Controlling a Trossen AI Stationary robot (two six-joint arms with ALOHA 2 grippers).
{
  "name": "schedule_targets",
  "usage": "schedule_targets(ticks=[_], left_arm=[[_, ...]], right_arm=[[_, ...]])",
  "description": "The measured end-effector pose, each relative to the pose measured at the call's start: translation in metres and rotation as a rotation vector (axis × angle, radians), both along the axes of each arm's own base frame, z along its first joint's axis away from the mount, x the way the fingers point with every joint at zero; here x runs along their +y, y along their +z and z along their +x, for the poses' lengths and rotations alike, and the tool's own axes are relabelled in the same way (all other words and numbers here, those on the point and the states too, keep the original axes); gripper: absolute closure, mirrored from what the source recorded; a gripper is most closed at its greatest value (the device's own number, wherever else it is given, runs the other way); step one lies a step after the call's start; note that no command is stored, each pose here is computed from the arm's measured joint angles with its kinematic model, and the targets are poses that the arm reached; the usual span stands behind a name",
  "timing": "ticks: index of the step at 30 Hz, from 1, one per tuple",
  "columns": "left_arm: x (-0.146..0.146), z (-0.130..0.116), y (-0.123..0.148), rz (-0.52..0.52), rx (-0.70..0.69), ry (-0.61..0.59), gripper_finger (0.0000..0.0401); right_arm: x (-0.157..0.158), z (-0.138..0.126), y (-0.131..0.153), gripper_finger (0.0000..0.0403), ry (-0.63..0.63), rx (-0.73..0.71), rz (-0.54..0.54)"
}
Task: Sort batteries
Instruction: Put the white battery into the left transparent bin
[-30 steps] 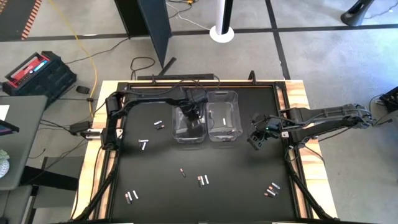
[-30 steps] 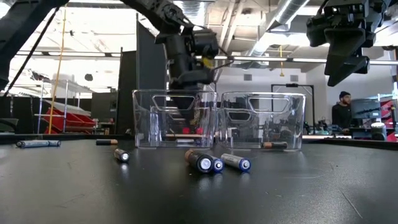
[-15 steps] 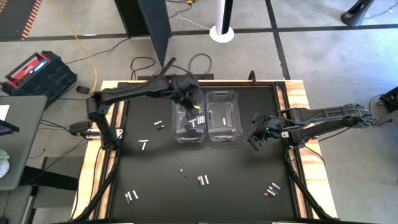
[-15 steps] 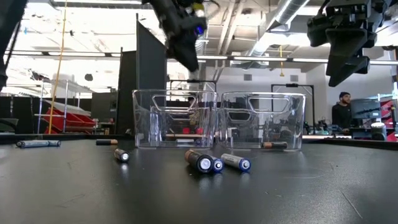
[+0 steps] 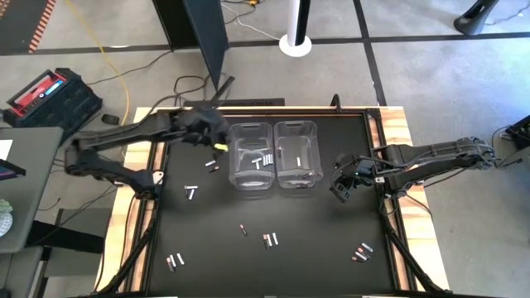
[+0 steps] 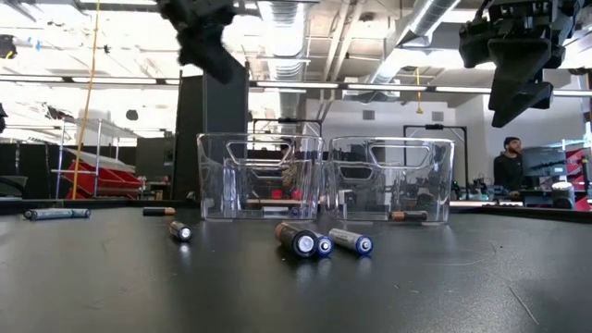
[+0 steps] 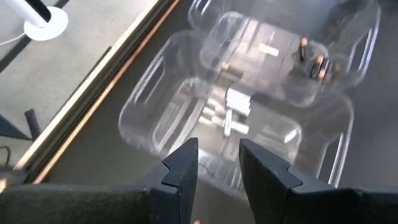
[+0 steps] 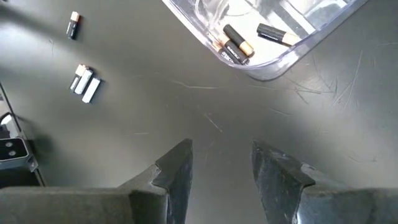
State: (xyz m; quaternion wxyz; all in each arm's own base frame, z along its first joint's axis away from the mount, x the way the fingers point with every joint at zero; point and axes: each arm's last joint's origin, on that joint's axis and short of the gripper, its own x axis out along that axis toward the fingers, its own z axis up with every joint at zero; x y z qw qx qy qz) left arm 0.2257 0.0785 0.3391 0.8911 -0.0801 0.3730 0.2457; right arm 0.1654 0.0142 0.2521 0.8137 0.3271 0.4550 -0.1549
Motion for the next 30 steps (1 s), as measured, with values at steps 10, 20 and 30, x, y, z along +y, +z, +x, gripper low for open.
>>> schedule_targets(ticks=[10,20,30], left_arm=[[-0.011,-0.041,-0.058,-0.021,0.121,0.068,0.0287],[0.005,-0.057,-0.123,-0.179,0.15,0.199,0.0286],[0.024,-0.064,-0.138,-0.229,0.107,0.205,0.0286]], right_arm=[[0.0,0.0,0.0,0.0223,-0.01,-0.001,0.006],[0.0,0.0,0.0,0.0223,-0.034,-0.003,0.015],[0.0,0.0,0.0,0.0223,-0.052,-0.002,0.024]])
